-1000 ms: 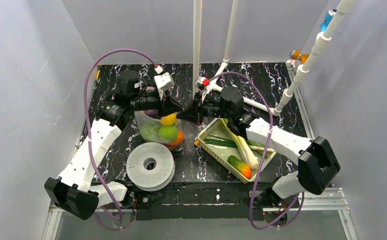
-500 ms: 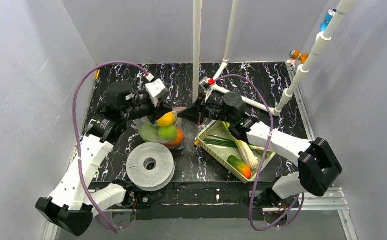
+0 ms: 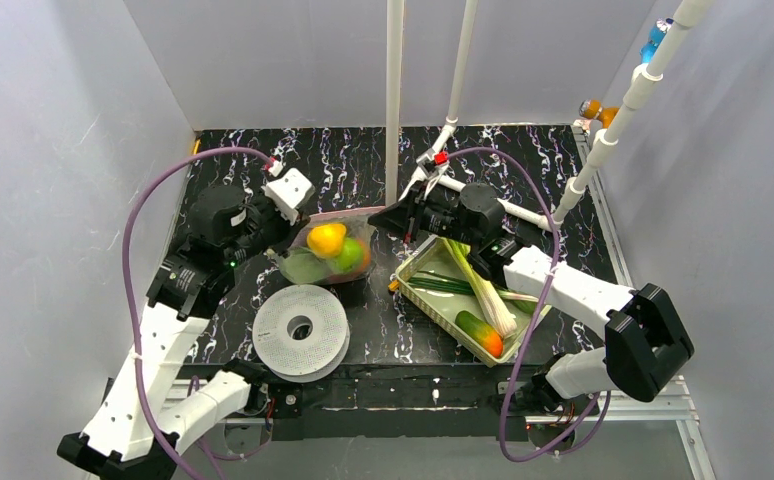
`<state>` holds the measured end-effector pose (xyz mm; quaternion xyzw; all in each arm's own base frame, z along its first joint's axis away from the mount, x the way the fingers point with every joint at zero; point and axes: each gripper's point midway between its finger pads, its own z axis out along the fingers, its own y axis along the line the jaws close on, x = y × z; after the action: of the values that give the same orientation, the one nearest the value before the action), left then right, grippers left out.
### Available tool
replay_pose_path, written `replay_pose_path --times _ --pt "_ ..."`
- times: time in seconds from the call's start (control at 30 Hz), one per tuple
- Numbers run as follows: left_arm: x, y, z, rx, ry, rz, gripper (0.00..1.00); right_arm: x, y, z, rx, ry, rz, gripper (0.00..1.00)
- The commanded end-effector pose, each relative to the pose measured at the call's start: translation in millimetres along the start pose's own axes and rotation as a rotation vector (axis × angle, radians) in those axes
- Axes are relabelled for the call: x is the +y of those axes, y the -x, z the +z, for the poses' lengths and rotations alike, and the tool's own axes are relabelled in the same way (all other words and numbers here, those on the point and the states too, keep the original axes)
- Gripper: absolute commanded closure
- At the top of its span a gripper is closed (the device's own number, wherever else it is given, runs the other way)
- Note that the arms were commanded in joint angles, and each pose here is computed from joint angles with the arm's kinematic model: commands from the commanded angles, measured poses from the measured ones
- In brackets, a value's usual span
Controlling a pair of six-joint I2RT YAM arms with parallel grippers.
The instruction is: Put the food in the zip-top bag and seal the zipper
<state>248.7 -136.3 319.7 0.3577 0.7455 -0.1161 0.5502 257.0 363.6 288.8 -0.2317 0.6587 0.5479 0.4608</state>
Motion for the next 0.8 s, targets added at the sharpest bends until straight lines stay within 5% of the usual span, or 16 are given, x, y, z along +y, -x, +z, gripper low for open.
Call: replay_pose_path --times 0.0,0.77 --pt "29.0 -24.9 -27.2 0.090 0.197 0.031 1.00 -15.2 29.1 -13.6 -0.098 -0.072 -0.022 0.99" --pt "67.3 -91.6 -86.7 0.258 0.593 0.000 1.00 -22.5 34.6 -5.9 -0.062 -0.077 -0.045 0.99"
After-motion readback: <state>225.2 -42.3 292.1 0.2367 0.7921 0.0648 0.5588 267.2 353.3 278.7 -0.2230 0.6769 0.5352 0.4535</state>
